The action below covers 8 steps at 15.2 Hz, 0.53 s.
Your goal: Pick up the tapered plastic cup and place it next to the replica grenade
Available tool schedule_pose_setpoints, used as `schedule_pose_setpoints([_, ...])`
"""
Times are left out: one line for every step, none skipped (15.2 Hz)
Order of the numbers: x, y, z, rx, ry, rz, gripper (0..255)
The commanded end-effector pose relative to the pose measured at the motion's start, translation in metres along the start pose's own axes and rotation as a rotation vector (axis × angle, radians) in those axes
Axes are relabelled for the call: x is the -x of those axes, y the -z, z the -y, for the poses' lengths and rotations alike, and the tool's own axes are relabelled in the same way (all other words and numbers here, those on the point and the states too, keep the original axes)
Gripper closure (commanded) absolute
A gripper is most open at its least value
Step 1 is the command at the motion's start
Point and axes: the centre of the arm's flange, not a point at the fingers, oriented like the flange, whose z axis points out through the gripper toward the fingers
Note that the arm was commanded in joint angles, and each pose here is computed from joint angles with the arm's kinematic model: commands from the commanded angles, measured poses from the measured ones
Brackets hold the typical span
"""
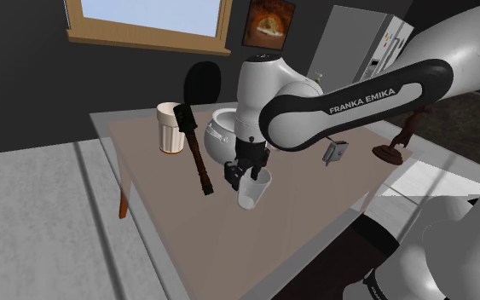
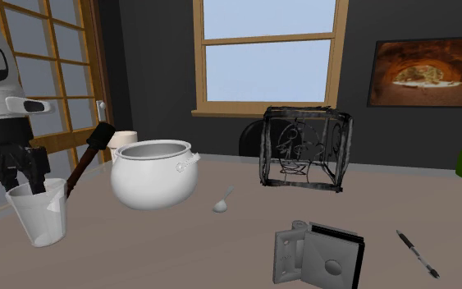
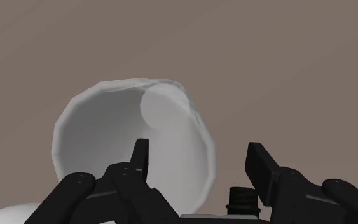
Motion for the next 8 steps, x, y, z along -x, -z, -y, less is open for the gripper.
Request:
schedule_pose_setpoints([0.000, 0.000, 0.000, 0.000, 0.000, 0.000, 0])
schedule_pose_setpoints([0.000, 0.000, 0.000, 0.000, 0.000, 0.000, 0])
schedule_pose_setpoints([0.000, 0.000, 0.000, 0.000, 0.000, 0.000, 0])
schedule_pose_setpoints([0.000, 0.000, 0.000, 0.000, 0.000, 0.000, 0])
schedule_pose_setpoints([0.000, 0.013, 0.000, 0.000, 0.000, 0.000, 0])
schedule_pose_setpoints([0.000, 0.026, 0.000, 0.000, 0.000, 0.000, 0])
schedule_pose_setpoints([0.000, 0.040, 0.000, 0.000, 0.000, 0.000, 0])
schedule_pose_setpoints([0.000, 0.050, 0.000, 0.000, 0.000, 0.000, 0])
